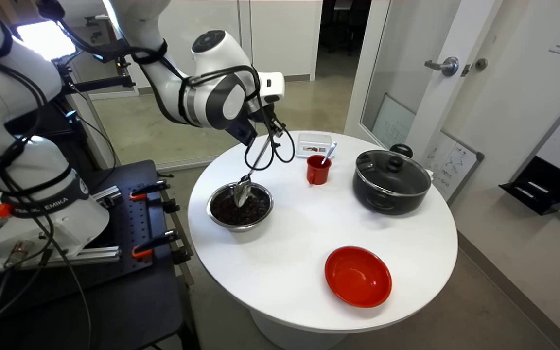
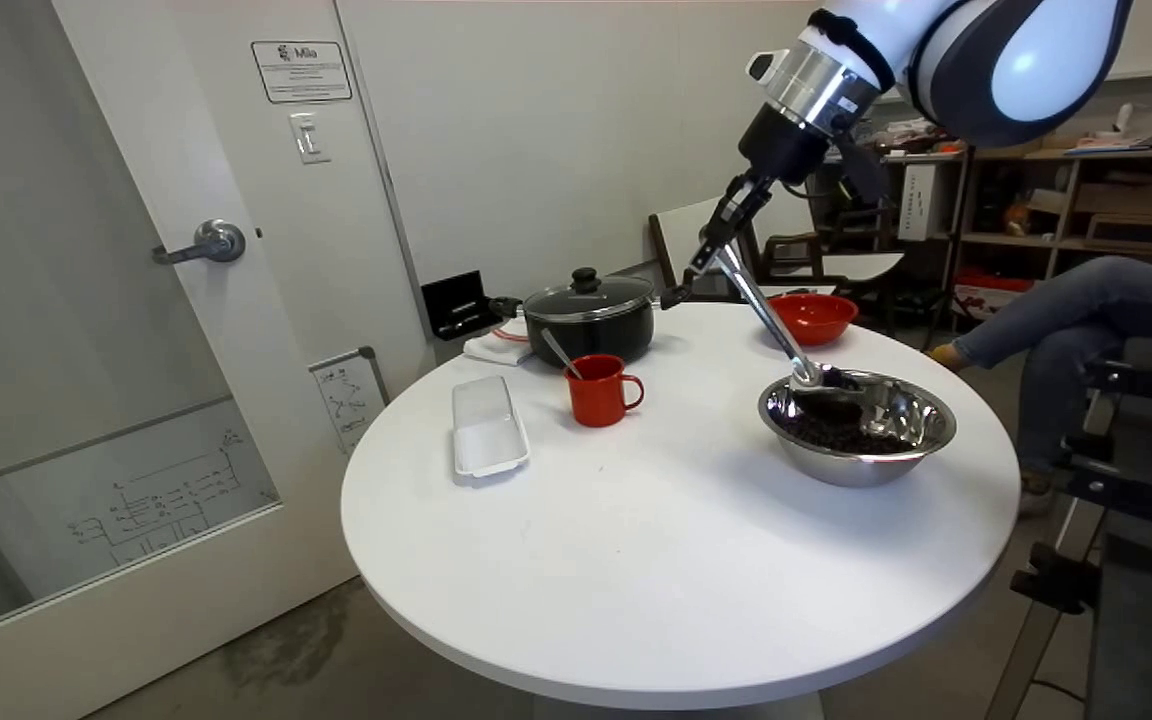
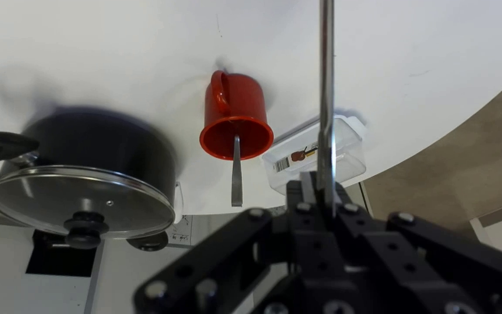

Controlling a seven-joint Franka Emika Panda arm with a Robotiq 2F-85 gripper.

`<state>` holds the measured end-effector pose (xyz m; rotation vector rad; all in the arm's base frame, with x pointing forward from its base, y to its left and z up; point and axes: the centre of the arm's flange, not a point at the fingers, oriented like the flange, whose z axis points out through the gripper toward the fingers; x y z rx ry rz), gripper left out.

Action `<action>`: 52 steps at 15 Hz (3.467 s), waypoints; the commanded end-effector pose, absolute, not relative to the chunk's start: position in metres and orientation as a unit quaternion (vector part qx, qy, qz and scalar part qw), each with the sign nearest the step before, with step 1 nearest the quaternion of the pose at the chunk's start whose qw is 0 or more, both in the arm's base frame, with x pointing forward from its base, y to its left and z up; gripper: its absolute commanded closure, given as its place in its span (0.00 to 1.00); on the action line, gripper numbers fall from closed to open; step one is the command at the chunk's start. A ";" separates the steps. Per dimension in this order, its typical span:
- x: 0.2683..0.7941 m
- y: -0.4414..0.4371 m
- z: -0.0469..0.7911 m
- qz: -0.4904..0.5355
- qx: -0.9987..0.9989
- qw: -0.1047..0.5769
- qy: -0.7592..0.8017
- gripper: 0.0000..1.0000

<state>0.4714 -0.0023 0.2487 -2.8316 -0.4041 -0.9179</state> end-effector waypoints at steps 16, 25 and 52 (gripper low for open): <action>0.426 0.046 0.375 -0.380 -0.911 -0.079 -0.142 0.99; 0.431 0.056 0.370 -0.361 -0.895 -0.188 -0.182 0.99; 0.478 0.016 0.289 -0.325 -0.818 -0.279 -0.383 0.99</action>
